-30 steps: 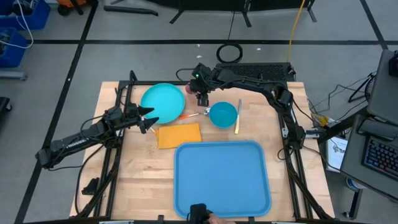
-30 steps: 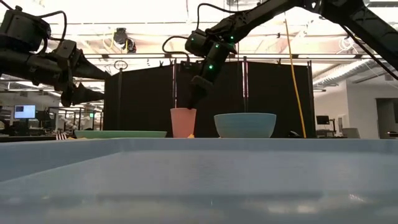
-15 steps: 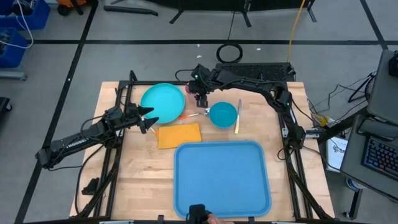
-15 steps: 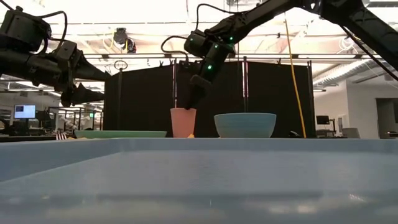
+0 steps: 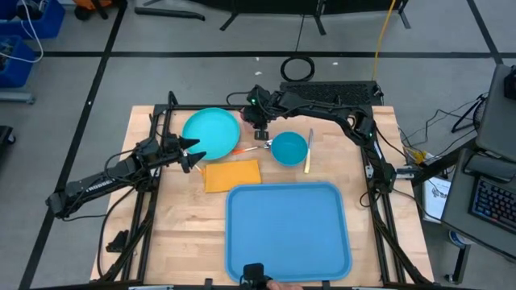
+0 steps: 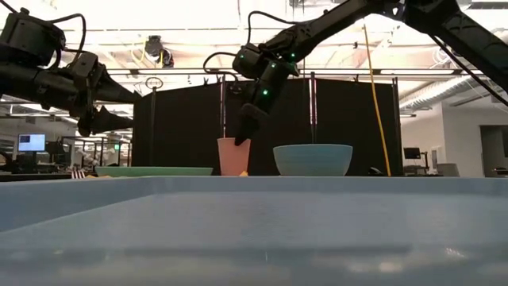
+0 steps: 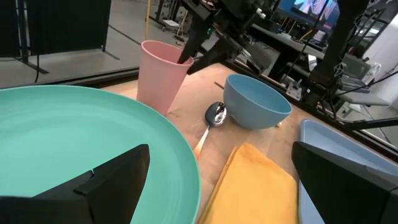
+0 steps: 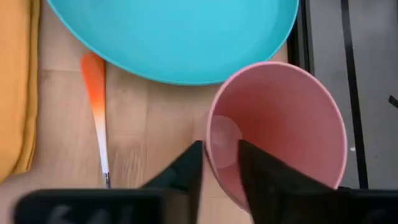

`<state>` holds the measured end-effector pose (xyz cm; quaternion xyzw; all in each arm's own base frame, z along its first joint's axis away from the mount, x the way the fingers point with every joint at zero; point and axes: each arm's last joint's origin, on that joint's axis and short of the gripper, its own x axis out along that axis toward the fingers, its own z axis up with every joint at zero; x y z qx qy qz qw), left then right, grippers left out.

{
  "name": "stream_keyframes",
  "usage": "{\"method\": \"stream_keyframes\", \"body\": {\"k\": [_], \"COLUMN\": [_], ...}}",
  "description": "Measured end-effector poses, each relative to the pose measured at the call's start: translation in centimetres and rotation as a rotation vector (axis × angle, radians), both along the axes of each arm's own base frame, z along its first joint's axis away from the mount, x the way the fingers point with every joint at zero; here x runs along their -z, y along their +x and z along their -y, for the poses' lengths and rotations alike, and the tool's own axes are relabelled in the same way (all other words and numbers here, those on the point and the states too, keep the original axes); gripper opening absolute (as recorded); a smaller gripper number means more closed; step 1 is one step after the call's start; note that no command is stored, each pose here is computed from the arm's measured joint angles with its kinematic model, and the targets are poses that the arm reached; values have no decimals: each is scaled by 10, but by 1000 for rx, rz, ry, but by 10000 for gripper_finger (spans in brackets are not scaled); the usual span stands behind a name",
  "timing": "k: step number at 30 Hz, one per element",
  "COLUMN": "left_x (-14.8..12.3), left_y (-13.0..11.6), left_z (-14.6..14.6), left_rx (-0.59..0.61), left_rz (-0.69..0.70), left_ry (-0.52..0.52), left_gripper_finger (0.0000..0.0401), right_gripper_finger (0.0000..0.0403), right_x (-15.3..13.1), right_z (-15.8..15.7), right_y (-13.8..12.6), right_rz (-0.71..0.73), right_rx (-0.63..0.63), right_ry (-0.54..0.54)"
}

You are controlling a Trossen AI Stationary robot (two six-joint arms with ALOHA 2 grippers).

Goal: Set up tray
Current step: Put the pink cup on the top right of the blue serving tray

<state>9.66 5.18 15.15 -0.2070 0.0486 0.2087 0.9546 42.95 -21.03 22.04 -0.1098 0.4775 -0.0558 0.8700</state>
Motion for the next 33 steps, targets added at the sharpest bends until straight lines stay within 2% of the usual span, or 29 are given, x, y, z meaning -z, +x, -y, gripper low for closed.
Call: {"method": "stream_keyframes", "body": {"k": [2,3,8,12,16,23,30,33], "left_x": [0,0,0,0,0,0,2,4], "left_y": [0,0,0,0,0,0,1,2], "left_z": [0,0,0,0,0,0,-1,-1], "left_rx": [-1,-1,0,0,0,1,0,1], "left_rz": [1,0,0,-1,-3,-3,-22,-43], "left_ry": [-1,-1,0,3,6,5,-6,-14], "left_gripper_finger": [397,397,397,397,397,397,397,397], "right_gripper_finger": [18,10,4,2,2,1,1,1], "right_x": [1,1,-2,-10,-21,-56,-95,-105], "right_z": [0,0,0,-3,-11,-38,-78,-97], "right_y": [-1,-1,-2,-2,-3,-15,-31,-38], "right_rz": [-11,-14,-9,-16,-13,-3,1,-12], "right_rx": [-2,-4,4,21,8,9,27,30], "right_ry": [2,1,-7,-79,-85,-61,-83,-51]}}
